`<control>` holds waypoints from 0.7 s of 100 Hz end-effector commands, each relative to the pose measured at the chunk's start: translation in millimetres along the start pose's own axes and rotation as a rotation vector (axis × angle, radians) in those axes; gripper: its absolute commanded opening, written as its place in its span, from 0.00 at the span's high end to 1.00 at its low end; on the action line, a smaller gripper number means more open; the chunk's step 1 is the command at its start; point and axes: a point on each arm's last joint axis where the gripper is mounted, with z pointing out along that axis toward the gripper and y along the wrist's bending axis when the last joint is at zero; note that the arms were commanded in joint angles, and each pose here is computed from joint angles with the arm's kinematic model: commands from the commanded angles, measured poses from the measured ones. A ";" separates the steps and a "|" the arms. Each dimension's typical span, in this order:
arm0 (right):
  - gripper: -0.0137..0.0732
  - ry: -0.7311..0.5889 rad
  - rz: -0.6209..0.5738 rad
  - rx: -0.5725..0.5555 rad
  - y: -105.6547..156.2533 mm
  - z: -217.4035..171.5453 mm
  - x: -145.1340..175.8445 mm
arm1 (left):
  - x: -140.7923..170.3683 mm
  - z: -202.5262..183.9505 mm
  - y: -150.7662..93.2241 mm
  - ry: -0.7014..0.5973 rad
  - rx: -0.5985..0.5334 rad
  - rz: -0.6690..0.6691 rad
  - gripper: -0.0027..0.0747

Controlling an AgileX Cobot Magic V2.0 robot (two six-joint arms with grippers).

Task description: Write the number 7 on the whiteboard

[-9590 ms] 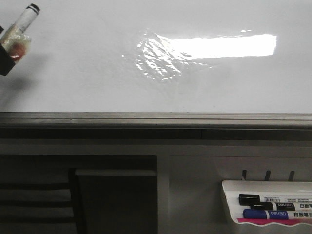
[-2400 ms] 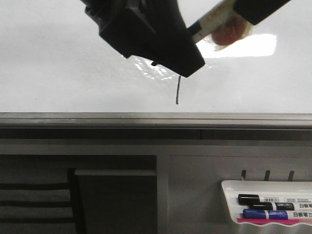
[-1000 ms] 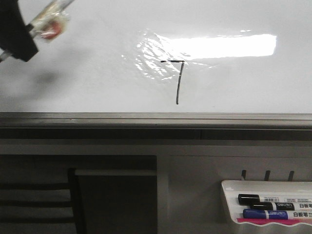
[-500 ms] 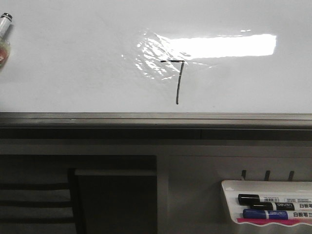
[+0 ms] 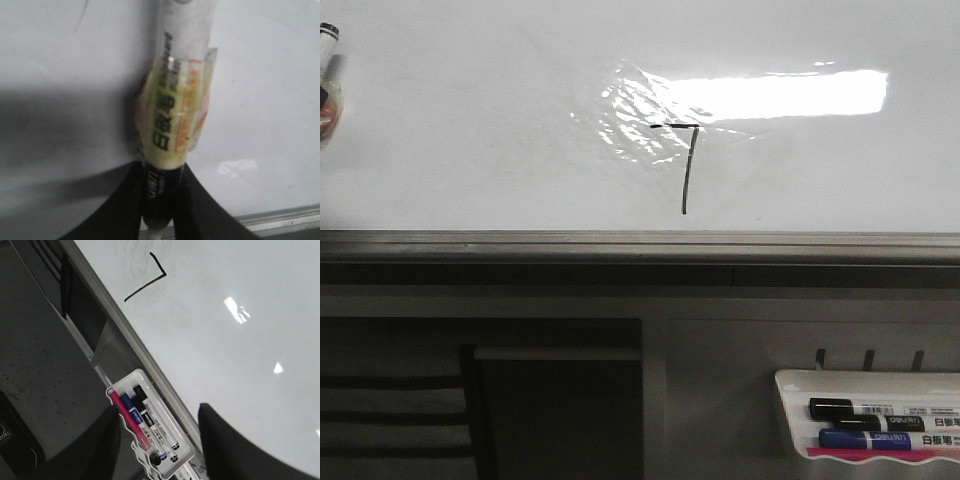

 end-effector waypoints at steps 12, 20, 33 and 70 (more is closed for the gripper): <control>0.47 -0.071 0.058 0.033 -5.4 -5.4 -9.7 | -20.8 -21.4 -0.4 -0.145 -0.006 -0.021 0.55; 0.47 -0.070 0.148 0.040 -6.5 -4.8 -9.8 | -27.3 -42.0 -3.6 -0.162 0.009 -0.013 0.51; 0.47 -0.045 0.366 0.100 -11.7 -6.3 -5.4 | -33.6 -84.5 -9.1 -0.227 0.028 0.005 0.51; 0.47 -0.209 0.594 0.308 -7.8 -9.2 35.2 | 18.5 -170.6 -17.1 -0.462 0.031 0.031 0.51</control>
